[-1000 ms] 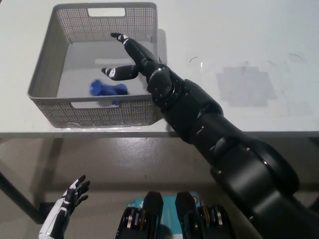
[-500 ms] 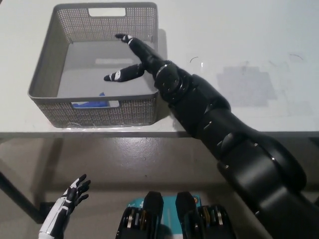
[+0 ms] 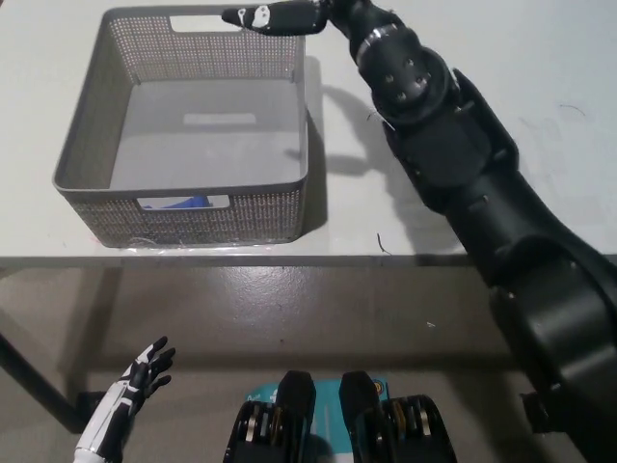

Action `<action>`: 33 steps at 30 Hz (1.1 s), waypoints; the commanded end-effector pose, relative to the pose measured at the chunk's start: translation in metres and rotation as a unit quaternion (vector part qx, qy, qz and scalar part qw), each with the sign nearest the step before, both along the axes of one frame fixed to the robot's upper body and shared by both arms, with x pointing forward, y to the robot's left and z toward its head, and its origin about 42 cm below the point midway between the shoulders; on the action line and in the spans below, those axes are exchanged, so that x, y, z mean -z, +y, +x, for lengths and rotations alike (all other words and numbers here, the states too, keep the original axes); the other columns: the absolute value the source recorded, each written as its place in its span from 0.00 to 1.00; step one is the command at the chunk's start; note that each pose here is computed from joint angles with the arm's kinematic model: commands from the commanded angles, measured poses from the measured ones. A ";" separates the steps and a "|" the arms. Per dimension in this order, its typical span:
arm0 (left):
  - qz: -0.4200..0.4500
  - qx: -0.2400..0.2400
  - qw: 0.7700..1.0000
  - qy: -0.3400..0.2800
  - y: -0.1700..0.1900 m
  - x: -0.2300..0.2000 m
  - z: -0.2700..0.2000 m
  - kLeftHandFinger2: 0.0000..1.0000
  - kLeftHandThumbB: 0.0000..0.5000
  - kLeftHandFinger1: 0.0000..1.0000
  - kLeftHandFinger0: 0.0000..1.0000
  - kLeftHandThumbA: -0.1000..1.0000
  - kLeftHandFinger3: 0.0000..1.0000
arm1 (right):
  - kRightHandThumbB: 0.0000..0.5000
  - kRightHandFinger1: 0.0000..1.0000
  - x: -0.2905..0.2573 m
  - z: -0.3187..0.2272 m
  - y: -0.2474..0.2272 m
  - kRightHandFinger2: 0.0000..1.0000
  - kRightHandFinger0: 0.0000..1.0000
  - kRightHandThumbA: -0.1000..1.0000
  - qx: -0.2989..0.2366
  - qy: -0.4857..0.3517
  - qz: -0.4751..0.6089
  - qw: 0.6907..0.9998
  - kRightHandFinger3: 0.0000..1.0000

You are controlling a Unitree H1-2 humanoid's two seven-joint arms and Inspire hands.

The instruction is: Use the right hand to pick up a chess pieces and put it into a container on the left hand side

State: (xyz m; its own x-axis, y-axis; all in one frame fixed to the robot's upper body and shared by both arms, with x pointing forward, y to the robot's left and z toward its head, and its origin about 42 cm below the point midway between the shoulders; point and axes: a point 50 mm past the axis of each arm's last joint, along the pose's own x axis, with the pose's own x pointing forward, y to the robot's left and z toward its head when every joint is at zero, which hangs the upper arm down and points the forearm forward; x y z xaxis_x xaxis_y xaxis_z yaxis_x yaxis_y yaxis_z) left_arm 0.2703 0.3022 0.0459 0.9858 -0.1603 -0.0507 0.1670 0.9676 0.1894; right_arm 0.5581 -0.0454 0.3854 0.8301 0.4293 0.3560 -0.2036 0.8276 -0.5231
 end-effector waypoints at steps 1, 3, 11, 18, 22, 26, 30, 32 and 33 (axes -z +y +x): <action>0.018 0.014 1.000 -0.009 0.009 -0.011 0.004 1.00 0.47 1.00 1.00 1.00 1.00 | 0.65 1.00 -0.072 -0.048 -0.062 1.00 1.00 1.00 -0.029 -0.145 0.070 0.987 1.00; 0.020 0.014 1.000 -0.010 0.013 -0.012 0.005 1.00 0.50 1.00 1.00 1.00 1.00 | 0.61 1.00 -0.065 -0.069 -0.084 1.00 1.00 1.00 -0.016 -0.165 0.074 0.983 1.00; 0.012 0.009 1.000 -0.012 0.014 -0.012 0.004 1.00 0.44 1.00 1.00 1.00 1.00 | 0.57 1.00 0.007 -0.146 -0.142 1.00 1.00 1.00 -0.010 -0.169 0.140 0.976 1.00; 0.005 0.004 1.000 -0.013 0.013 -0.008 0.001 1.00 0.45 1.00 1.00 1.00 1.00 | 0.51 1.00 0.088 -0.203 -0.160 1.00 1.00 1.00 0.016 -0.131 0.183 0.974 1.00; -0.008 0.004 1.000 -0.003 0.011 -0.002 -0.007 1.00 0.48 1.00 1.00 1.00 1.00 | 0.48 1.00 0.132 -0.220 -0.159 1.00 1.00 1.00 0.023 -0.082 0.204 0.975 1.00; -0.011 0.007 1.000 0.004 0.006 0.002 -0.011 1.00 0.49 1.00 1.00 1.00 1.00 | 0.45 1.00 0.166 -0.234 -0.165 1.00 1.00 1.00 0.041 -0.040 0.199 0.978 1.00; -0.013 0.007 1.000 -0.004 0.006 -0.001 -0.003 1.00 0.51 1.00 1.00 1.00 1.00 | 0.35 1.00 0.199 -0.230 -0.169 1.00 1.00 1.00 0.053 0.012 0.213 0.976 1.00; -0.014 0.006 1.000 0.003 0.007 0.002 -0.013 1.00 0.51 1.00 1.00 1.00 1.00 | 0.31 1.00 0.219 -0.240 -0.169 1.00 1.00 1.00 0.059 0.041 0.226 0.971 1.00; -0.012 0.006 1.000 0.004 0.007 0.002 -0.014 1.00 0.51 1.00 1.00 1.00 1.00 | 0.31 1.00 0.225 -0.242 -0.170 1.00 1.00 1.00 0.063 0.049 0.227 0.970 1.00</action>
